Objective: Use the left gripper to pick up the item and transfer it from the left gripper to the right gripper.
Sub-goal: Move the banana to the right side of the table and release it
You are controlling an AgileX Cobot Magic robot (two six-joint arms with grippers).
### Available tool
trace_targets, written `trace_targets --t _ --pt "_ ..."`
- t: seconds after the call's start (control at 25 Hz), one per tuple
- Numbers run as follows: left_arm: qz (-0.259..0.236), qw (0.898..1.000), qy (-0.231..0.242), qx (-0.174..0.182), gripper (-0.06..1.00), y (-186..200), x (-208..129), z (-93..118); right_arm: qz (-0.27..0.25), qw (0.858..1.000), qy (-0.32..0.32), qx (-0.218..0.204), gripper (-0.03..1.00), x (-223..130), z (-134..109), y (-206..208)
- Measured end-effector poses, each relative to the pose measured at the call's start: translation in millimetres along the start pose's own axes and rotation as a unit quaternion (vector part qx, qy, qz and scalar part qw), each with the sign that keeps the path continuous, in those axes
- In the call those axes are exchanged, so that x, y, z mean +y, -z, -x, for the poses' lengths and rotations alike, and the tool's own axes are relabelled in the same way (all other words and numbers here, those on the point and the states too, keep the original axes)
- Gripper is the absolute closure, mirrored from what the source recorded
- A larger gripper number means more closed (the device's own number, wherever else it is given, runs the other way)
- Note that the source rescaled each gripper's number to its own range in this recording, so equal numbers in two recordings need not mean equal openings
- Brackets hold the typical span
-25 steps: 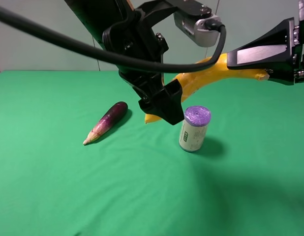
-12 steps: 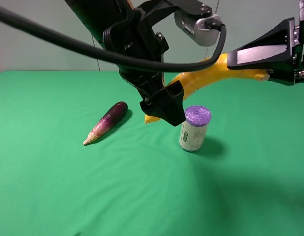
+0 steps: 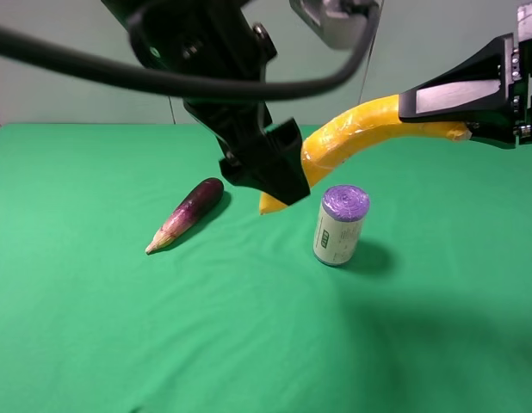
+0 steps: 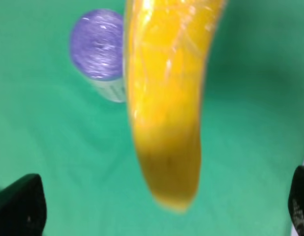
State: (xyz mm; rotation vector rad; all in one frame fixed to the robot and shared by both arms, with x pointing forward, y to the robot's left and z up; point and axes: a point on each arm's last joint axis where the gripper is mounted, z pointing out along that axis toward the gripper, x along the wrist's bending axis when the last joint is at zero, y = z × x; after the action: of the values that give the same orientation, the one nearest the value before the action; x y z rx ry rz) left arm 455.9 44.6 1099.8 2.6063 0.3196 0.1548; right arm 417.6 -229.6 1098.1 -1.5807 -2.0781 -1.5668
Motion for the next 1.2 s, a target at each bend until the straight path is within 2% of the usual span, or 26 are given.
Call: trace_targets --t 0.2,0.56,0.8,1.04,1.2 --pt "0.016 0.999 0.032 0.029 -0.04 35.0 -7.9 -1.4 0.005 1.0 -0.001 -0.019 0.97 0.9 3.5 0.0" --pt "0.001 0.993 0.102 0.065 -0.04 92.0 -50.3 1.5 0.008 0.999 -0.007 -0.042 0.97 1.4 7.7 0.3" --pt "0.01 0.984 0.146 0.099 -0.04 110.6 -95.7 27.3 0.008 0.999 -0.013 -0.043 0.97 1.3 7.9 0.3" --pt "0.029 0.976 0.187 0.107 -0.04 116.2 -143.6 61.5 0.008 0.999 -0.015 -0.043 0.97 1.3 7.9 0.3" --pt "0.049 0.973 0.193 0.116 -0.04 117.0 -176.6 84.2 0.008 0.999 -0.018 -0.043 0.97 1.3 7.9 0.3"
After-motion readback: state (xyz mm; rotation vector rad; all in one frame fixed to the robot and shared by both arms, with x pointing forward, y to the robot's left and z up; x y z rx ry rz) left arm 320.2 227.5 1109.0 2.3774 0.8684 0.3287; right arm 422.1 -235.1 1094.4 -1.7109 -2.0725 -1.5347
